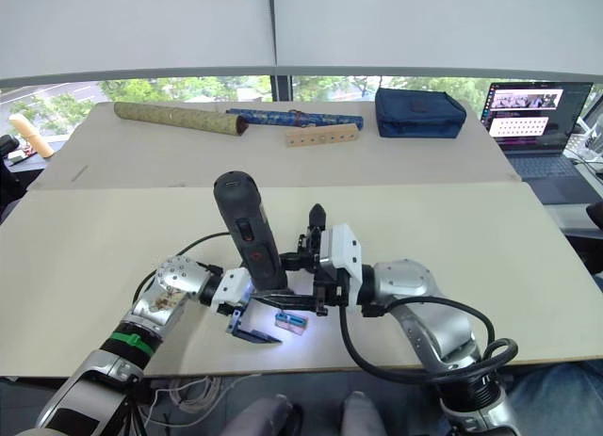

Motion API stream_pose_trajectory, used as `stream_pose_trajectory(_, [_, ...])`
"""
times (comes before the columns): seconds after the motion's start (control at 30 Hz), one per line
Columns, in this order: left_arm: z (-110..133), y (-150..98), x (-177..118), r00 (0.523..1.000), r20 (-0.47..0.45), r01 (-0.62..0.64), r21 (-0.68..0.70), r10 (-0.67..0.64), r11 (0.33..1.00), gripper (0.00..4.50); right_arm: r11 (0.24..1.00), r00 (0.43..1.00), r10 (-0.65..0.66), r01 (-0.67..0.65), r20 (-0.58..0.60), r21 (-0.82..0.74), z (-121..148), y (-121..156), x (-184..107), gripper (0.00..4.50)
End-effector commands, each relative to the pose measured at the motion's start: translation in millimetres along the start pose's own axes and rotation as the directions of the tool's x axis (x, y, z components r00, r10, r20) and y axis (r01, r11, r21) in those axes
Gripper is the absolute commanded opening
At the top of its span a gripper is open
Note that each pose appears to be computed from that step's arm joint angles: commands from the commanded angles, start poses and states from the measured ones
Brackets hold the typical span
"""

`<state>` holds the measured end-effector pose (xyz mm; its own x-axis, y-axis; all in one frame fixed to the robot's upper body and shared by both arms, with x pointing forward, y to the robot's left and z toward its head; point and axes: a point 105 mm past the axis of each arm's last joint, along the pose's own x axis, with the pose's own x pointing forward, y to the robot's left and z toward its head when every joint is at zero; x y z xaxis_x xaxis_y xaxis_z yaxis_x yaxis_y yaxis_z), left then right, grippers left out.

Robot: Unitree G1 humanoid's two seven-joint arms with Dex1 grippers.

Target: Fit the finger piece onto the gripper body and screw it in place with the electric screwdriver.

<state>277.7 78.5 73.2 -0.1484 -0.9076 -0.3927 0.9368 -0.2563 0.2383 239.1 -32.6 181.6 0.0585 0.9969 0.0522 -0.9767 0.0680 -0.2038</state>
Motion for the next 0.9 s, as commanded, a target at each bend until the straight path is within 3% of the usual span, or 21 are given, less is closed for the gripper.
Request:
stream_pose_trajectory(0.03, [13.2,3.7,-1.2,1.0,0.006,-0.001,0.039,0.001,0.999,4.5,0.996,0.998,0.01,-0.004,0.06,-0.089,21.9,0.0,-0.2,1.91])
stream_pose_trajectory(0.43, [24.7,5.0,-2.6,1.0,0.005,0.0,0.034,0.0,0.999,4.5,0.996,0.998,0.003,0.002,0.056,-0.093,21.8,-3.4,-0.1,1.91])
stream_pose_trajectory(0.9, [5.0,2.4,-3.7,1.0,-0.015,-0.003,0.003,0.003,1.0,4.5,0.996,0.999,-0.004,0.008,0.044,-0.088,19.0,-4.9,-0.5,1.91])
